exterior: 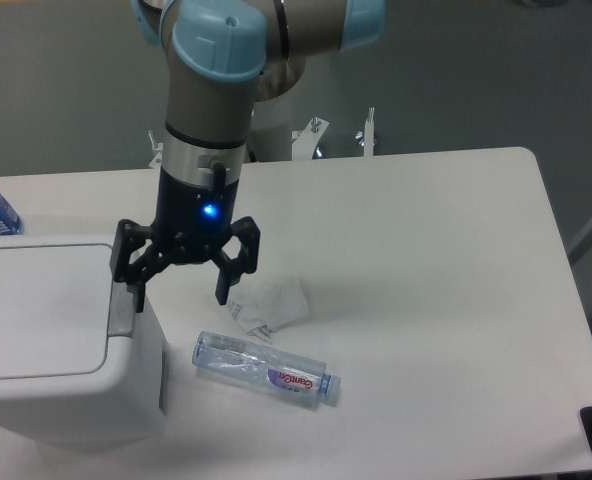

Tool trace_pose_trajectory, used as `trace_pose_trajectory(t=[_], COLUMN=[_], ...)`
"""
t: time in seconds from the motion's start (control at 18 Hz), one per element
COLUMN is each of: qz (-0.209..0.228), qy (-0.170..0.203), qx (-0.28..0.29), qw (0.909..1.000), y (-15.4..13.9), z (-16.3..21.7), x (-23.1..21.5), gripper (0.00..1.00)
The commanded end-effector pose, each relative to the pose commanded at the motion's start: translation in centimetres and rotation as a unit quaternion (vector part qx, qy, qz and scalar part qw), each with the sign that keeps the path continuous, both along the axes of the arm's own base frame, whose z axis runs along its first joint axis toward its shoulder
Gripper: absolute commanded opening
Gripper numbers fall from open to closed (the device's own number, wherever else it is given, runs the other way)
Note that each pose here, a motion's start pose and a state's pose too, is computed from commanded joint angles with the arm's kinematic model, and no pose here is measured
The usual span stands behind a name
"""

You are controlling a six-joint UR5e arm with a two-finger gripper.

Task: Open the trash can
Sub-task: 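Push the gripper finger against the lid edge to flip it open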

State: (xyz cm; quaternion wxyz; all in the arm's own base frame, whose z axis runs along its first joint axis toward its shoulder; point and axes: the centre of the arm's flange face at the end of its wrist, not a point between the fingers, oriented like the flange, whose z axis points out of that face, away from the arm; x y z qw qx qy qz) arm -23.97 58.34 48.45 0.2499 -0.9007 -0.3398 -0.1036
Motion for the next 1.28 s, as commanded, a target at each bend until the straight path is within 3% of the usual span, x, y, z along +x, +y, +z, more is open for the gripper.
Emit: trace_pose_trajectory(t=[1.28], qz=[0.000], qy=[-0.004], qx=[-0.009], qw=[1.0000], y=[0.5], z=[-1.2], x=[-0.3], gripper=[1.00])
